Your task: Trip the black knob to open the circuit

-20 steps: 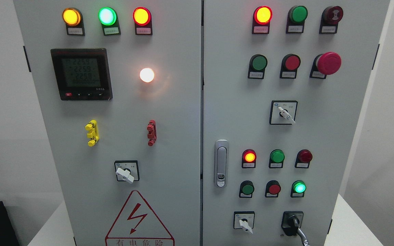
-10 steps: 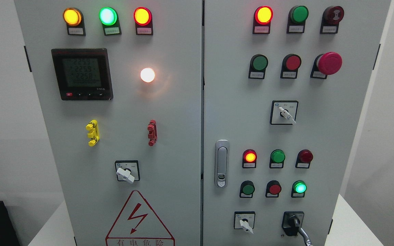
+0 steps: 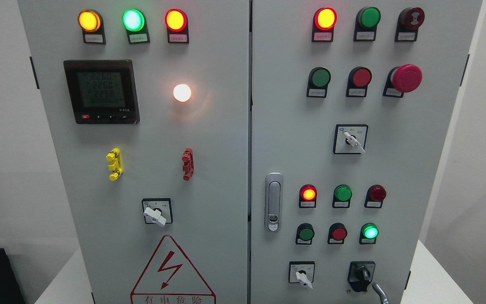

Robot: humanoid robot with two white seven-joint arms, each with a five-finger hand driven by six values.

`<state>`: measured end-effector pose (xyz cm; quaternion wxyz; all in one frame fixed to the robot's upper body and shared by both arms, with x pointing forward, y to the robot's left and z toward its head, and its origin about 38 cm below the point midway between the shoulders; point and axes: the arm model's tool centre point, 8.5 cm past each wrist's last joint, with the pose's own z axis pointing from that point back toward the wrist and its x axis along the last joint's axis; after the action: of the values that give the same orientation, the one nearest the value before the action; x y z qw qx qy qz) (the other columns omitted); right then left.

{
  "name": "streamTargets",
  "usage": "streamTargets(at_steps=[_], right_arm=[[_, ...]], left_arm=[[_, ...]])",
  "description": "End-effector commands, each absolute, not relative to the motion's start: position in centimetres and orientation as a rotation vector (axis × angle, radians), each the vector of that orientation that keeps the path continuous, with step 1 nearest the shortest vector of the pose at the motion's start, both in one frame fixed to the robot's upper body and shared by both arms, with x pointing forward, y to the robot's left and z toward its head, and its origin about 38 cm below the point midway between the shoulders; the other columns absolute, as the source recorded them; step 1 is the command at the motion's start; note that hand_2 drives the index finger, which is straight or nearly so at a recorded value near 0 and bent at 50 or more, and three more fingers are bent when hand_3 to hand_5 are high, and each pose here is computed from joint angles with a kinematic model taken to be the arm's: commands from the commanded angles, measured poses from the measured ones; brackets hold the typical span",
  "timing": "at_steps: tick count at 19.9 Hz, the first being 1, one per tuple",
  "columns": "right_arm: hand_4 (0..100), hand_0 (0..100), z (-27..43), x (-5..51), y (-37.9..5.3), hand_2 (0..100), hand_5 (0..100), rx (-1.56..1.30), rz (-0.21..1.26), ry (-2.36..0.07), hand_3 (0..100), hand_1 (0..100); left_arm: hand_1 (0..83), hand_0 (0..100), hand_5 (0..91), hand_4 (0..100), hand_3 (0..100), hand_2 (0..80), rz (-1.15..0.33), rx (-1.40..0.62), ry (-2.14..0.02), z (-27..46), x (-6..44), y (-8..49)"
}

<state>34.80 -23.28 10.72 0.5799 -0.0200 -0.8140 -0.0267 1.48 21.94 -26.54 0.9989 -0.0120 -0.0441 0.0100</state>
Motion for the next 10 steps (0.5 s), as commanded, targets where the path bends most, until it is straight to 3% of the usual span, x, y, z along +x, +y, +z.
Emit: streamTargets(at_steps=[1, 7, 9, 10], right_arm=[[95, 88, 12.1, 34.3, -23.4, 1, 84, -0.041, -0.067, -1.951, 100, 92], [90, 99, 11.6, 32.4, -23.3, 0, 77, -0.035, -0.078, -1.935, 100, 89], [82, 93, 11.5, 31.8, -23.2, 0, 74, -0.031, -0.086, -1.931, 96, 73], [75, 84, 11.3, 31.5, -23.1, 0, 64, -0.027, -0.09, -1.927, 90, 57]], left_arm=[[38.9, 12, 0.0, 0, 0, 0.0, 0.023, -0.024, -0.087, -26.5, 1.5, 21.9], [38.9, 12, 0.0, 0, 0, 0.0, 0.023, -0.024, -0.087, -26.5, 1.5, 21.9], [38.9, 12, 0.0, 0, 0, 0.0, 0.023, -0.024, -0.088, -26.5, 1.5, 21.9], [38.9, 12, 0.0, 0, 0, 0.0, 0.023, -0.024, -0.087, -26.5, 1.5, 21.9]])
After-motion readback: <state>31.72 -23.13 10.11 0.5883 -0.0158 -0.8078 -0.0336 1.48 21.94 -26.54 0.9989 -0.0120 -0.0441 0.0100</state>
